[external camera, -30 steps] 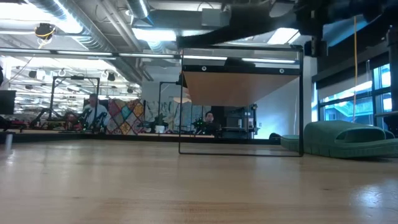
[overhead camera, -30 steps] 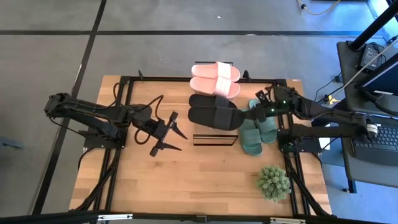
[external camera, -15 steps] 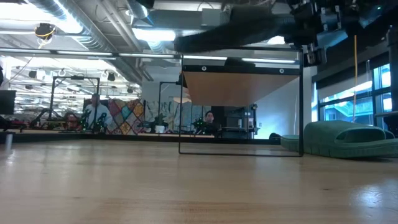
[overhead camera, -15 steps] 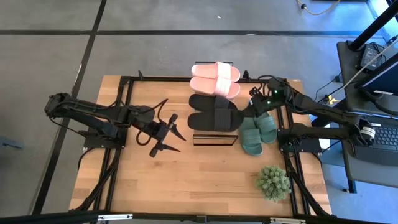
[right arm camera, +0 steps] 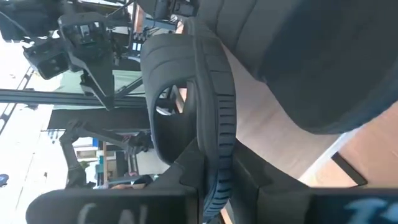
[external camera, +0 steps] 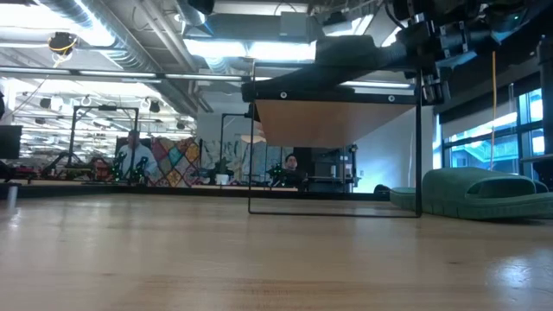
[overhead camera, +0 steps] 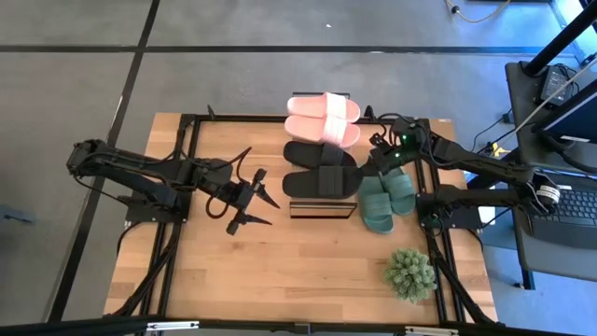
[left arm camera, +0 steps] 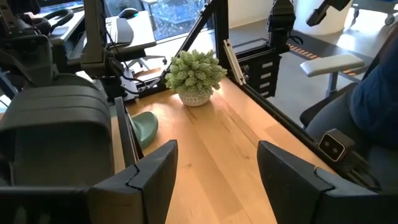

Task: Pick and place slides into the shelf
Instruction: Put the black slide on the shelf

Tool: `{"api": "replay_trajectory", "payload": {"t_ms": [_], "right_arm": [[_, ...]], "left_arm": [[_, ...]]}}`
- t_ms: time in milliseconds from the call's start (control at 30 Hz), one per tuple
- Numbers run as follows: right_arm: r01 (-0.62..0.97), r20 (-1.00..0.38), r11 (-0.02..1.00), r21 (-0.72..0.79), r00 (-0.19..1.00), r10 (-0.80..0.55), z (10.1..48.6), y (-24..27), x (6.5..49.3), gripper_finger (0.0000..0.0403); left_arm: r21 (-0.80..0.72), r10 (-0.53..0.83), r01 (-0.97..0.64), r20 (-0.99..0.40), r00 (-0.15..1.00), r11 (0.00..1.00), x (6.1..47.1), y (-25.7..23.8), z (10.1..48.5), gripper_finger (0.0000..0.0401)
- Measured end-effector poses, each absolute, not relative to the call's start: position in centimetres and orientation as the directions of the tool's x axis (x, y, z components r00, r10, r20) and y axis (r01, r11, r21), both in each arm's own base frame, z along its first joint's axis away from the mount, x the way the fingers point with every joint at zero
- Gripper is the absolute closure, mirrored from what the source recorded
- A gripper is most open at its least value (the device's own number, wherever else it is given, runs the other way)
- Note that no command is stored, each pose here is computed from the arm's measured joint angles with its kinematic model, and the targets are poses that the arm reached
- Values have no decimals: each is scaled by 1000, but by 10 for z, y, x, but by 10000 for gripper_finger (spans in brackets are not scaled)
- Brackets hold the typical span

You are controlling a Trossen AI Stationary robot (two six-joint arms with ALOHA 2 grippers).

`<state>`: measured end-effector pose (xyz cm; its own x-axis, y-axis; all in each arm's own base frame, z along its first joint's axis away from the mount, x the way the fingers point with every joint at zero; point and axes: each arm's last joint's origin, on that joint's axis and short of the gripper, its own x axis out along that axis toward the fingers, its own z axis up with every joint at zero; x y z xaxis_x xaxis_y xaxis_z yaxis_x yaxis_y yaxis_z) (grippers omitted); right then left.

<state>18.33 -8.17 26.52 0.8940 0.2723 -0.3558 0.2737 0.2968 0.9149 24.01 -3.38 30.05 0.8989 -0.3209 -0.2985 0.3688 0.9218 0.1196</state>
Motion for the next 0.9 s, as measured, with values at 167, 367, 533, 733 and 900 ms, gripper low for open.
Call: {"api": "replay_trajectory", "payload": {"t_ms": [167,367,533,733,900], "right_arm": [[307,-386,286,908,878,283,262,-79,182,356],[295,-377,286,911,879,292,263,-77,184,356],[322,-402,290,901,871,284,261,-73,186,356],[334,-422,309,891,860,288,259,-70,187,356],[362,-459,339,868,846,272,255,-69,185,341]], "left_arm": [[119,-321,368,-298,899,922,240,-34,300,189],[120,-320,368,-299,899,922,240,-34,300,189],[128,-295,345,-301,907,930,240,-33,300,189],[146,-235,289,-304,923,946,241,-31,300,189],[149,-225,280,-304,926,948,241,-31,300,189]]}}
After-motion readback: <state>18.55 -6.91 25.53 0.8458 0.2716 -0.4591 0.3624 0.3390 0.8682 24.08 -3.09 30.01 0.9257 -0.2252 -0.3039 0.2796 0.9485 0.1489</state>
